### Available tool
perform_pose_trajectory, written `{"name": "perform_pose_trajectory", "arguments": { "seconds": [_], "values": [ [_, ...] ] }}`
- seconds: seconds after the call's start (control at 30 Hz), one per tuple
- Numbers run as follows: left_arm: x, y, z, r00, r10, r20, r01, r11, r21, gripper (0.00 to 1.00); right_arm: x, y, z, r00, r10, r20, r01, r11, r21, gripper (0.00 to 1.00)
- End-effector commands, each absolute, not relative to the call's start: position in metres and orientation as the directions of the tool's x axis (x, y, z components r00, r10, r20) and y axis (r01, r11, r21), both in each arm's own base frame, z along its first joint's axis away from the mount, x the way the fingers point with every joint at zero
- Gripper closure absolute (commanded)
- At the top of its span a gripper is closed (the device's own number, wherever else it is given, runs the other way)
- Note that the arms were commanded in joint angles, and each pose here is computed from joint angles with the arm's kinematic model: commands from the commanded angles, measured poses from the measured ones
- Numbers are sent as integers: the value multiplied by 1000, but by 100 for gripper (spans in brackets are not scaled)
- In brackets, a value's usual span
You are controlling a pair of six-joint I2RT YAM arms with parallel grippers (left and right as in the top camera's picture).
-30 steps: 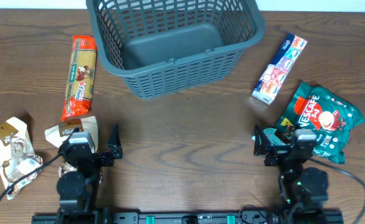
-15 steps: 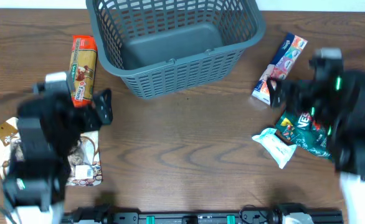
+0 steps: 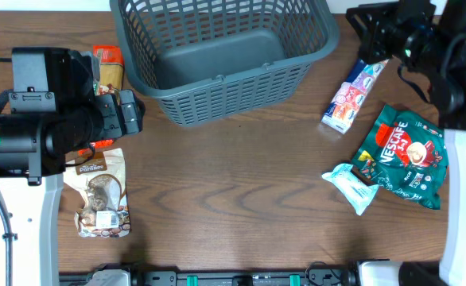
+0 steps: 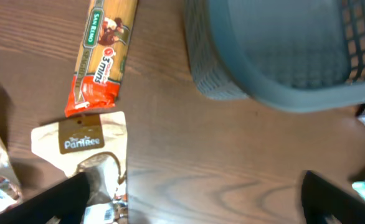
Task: Pack container
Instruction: 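Reach both grippers to the grey basket's front rim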
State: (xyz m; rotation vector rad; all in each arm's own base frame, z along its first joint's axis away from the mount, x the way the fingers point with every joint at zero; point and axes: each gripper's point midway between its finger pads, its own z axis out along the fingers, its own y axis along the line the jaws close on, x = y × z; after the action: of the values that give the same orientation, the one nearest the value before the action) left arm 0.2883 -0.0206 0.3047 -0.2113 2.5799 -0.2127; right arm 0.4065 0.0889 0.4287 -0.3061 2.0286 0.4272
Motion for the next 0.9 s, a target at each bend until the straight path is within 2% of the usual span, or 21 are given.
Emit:
{"name": "perform_pose_trajectory", "arguments": {
  "seconds": [0.0,0.03,0.13,0.23,0.43,0.63,0.67,0.87],
  "values": [
    [284,-24,311,-842,-178,-508,-87,976,-198,17,427,95,408,-522,-25,-853,-404,888,221,99],
    [282,-22,309,-847,-178,-501,-92,977,-192,17,433,96,402,-534,-26,-845,-403,887,227,99],
    [277,-18,302,-862,-178,-475,-111,980,-166,29,449,99,387,-559,-37,-829,-411,880,238,99],
    [272,-18,293,-878,-178,-444,-116,980,-162,36,460,112,375,-571,-58,-819,-445,860,249,99],
    [272,-37,286,-895,-115,-430,-51,986,-158,56,472,135,356,-585,-93,-806,-481,839,253,99],
    [277,-53,285,-890,-21,-456,20,996,-85,66,473,157,343,-581,-153,-799,-531,816,230,99],
    [279,-57,283,-892,-3,-453,33,997,-73,71,473,162,340,-580,-165,-797,-541,810,226,99],
    [291,-72,267,-908,57,-414,87,995,-53,80,477,163,325,-568,-242,-787,-556,817,150,99]
  ]
}}
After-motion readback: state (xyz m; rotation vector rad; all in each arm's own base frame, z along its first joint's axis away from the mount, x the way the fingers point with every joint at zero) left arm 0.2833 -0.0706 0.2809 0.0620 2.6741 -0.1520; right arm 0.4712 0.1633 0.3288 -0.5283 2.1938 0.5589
